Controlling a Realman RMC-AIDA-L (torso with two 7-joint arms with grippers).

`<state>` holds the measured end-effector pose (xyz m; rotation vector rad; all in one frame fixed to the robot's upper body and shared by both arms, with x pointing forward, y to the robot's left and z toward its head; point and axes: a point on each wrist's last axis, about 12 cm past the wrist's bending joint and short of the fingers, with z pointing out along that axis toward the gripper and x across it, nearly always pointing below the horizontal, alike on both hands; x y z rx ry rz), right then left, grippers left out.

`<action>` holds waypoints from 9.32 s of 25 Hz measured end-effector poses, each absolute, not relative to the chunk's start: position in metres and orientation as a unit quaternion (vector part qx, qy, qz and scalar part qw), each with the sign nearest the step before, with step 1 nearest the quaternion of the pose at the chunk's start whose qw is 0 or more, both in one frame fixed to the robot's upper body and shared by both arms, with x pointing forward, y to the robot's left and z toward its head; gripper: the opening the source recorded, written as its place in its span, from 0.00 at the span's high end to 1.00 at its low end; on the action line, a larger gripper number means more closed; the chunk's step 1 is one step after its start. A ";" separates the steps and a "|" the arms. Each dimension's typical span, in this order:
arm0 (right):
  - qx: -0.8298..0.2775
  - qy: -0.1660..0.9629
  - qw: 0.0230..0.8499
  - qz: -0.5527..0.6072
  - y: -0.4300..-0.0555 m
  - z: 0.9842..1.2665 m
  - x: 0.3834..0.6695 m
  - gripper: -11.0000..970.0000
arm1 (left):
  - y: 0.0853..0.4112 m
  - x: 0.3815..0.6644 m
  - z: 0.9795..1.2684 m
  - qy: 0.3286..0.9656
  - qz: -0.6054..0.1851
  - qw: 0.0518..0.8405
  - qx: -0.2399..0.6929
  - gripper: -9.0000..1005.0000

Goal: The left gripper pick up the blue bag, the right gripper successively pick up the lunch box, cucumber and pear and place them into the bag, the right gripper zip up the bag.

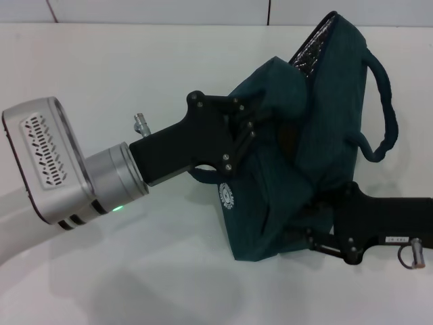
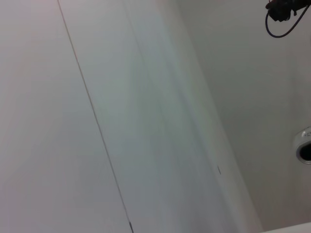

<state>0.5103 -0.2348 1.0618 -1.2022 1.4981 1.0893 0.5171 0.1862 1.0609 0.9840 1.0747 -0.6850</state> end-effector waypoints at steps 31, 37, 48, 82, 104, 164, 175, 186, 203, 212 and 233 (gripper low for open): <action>-0.470 0.635 0.454 0.412 -0.251 1.061 0.507 0.39 | 0.186 0.517 1.062 0.480 -0.304 0.698 0.437 0.93; -0.474 0.631 0.454 0.414 -0.247 1.061 0.508 0.36 | 0.185 0.518 1.062 0.477 -0.306 0.696 0.441 0.93; -0.507 0.613 0.425 0.432 -0.229 1.059 0.505 0.37 | 0.183 0.518 1.063 0.473 -0.309 0.696 0.445 0.93; -0.493 0.597 0.456 0.439 -0.240 1.061 0.496 0.46 | 0.184 0.517 1.063 0.472 -0.308 0.697 0.444 0.93; -0.524 0.551 0.516 0.395 -0.236 1.056 0.495 0.94 | 0.188 0.512 1.062 0.478 -0.312 0.705 0.422 0.93; -0.623 0.427 0.556 0.345 -0.156 1.112 0.564 0.96 | 0.262 0.425 1.030 0.571 -0.342 0.727 0.167 0.11; -0.631 0.420 0.553 0.346 -0.146 1.112 0.562 0.96 | 0.251 0.416 1.023 0.583 -0.381 0.685 0.215 0.11; -0.636 0.409 0.557 0.343 -0.144 1.116 0.562 0.96 | 0.245 0.424 1.013 0.620 -0.371 0.652 0.228 0.12; -0.617 0.405 0.586 0.334 -0.150 1.116 0.560 0.96 | 0.239 0.445 1.009 0.625 -0.312 0.654 0.290 0.44; -0.579 0.415 0.627 0.315 -0.160 1.114 0.561 0.96 | 0.231 0.474 1.006 0.649 -0.266 0.637 0.319 0.77; -0.514 0.438 0.672 0.305 -0.176 1.114 0.561 0.95 | 0.224 0.483 1.007 0.649 -0.264 0.628 0.340 0.91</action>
